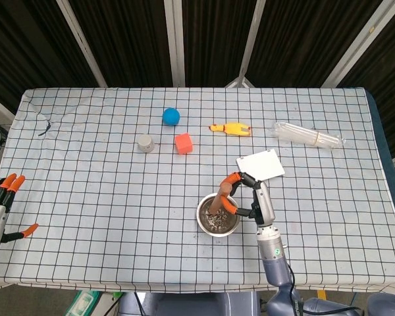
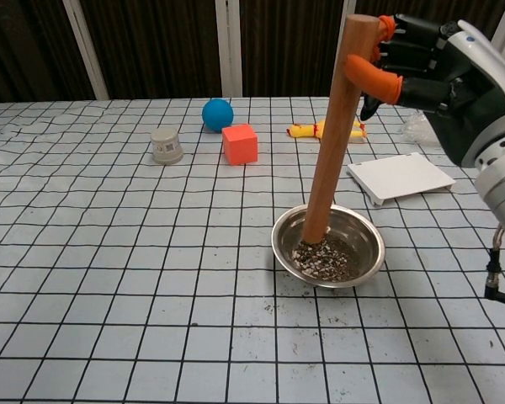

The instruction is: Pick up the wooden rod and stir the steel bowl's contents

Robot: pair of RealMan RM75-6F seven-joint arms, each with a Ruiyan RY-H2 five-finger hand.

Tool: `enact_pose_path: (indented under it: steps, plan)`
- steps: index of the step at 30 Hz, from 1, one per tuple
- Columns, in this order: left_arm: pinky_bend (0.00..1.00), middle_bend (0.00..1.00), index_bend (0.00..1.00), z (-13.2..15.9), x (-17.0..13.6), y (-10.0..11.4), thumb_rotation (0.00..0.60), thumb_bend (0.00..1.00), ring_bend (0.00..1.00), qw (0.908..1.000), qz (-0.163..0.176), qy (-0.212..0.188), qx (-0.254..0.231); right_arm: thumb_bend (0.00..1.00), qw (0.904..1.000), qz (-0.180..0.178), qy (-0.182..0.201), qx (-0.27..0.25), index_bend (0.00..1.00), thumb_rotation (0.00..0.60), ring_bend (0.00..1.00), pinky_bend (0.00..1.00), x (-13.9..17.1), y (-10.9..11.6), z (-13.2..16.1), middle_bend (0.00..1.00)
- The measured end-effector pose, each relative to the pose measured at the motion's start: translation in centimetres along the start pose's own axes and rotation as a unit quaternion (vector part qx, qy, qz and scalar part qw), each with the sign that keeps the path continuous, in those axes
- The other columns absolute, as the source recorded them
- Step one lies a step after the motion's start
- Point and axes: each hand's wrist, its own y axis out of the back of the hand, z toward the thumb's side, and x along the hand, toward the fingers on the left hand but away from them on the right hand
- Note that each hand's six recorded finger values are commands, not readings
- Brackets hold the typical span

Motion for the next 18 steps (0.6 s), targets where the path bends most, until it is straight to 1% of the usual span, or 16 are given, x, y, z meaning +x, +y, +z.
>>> enact_pose_path:
  steps: [18]
  plan:
    - [0.01,0.00,0.00,0.0,0.0,0.0,0.600,0.03,0.00,1.0000,-0.002,0.002,-0.003,0.52,0.9992,-0.011,-0.038,0.002,0.81,0.600,0.65,0.59,1.3,0.8,-2.7,0.60]
